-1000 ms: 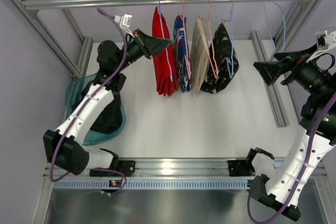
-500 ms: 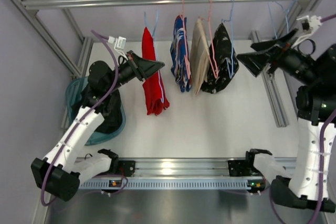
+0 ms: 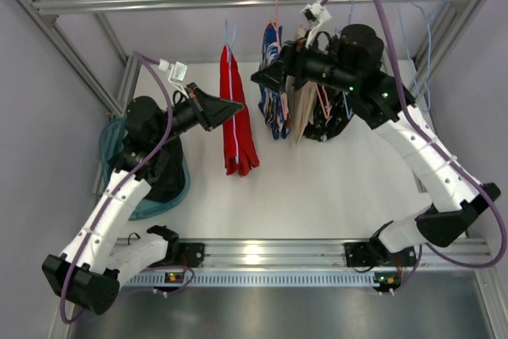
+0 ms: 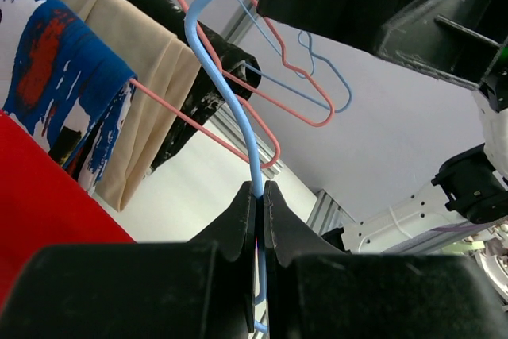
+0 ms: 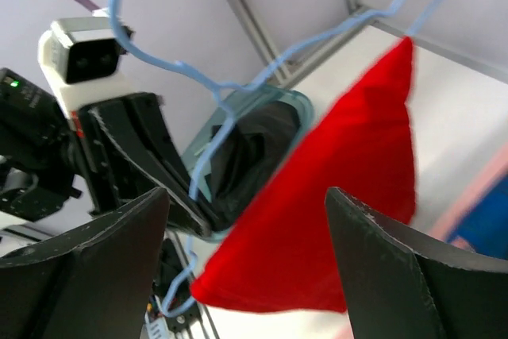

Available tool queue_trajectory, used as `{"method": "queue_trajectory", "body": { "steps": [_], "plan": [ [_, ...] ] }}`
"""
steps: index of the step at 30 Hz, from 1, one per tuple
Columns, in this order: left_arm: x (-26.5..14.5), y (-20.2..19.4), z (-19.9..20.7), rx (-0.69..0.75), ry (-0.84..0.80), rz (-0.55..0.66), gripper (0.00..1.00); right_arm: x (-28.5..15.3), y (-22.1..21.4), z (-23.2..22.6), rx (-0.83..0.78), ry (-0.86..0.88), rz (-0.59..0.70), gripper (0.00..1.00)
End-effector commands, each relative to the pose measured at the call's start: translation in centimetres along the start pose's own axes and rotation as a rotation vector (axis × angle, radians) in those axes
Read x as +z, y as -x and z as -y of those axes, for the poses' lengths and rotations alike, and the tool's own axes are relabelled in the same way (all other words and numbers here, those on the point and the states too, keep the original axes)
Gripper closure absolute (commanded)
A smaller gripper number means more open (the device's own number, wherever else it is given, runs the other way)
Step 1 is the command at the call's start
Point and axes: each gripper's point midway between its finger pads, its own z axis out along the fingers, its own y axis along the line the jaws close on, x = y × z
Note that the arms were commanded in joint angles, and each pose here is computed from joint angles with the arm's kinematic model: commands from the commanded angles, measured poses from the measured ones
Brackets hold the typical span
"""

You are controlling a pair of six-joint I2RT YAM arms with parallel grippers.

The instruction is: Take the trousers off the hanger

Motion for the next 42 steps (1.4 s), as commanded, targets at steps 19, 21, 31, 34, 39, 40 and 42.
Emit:
{"method": "queue_trajectory", "body": {
  "steps": [19, 21, 31, 34, 39, 40, 42],
  "plan": [
    [-1.1, 6.2, 6.3, 0.198, -0.145, 0.168, 1.0, 9.3, -0.5, -6.1, 0.183, 0.171, 0.037, 0.57],
    [-1.3, 6.2, 6.4, 0.209, -0.147, 0.168, 1.0, 9.4, -0.6, -6.6, 0.214, 0.197, 0.031, 0.76],
    [-3.3, 4.6, 4.8, 0.408, -0.05, 0.163, 0.58, 6.1, 1.6, -9.4, 0.267, 0.286, 0.055, 1.0],
    [-5.3, 4.1, 4.3, 0.516, 0.018, 0.188, 0.39, 5.1, 2.3, -9.7, 0.289, 0.281, 0.069, 1.0],
    [-8.0, 0.3, 3.3, 0.669, 0.044, 0.076, 0.29, 4.3, 2.8, -9.0, 0.361, 0.227, 0.083, 1.0],
    [-8.9, -0.8, 3.4, 0.684, 0.04, 0.049, 0.29, 4.4, 2.9, -8.7, 0.399, 0.195, 0.086, 1.0],
    [-9.6, -2.7, 3.1, 0.758, 0.007, -0.002, 0.28, 4.5, 3.6, -8.5, 0.432, 0.173, 0.1, 1.0]
  ]
}}
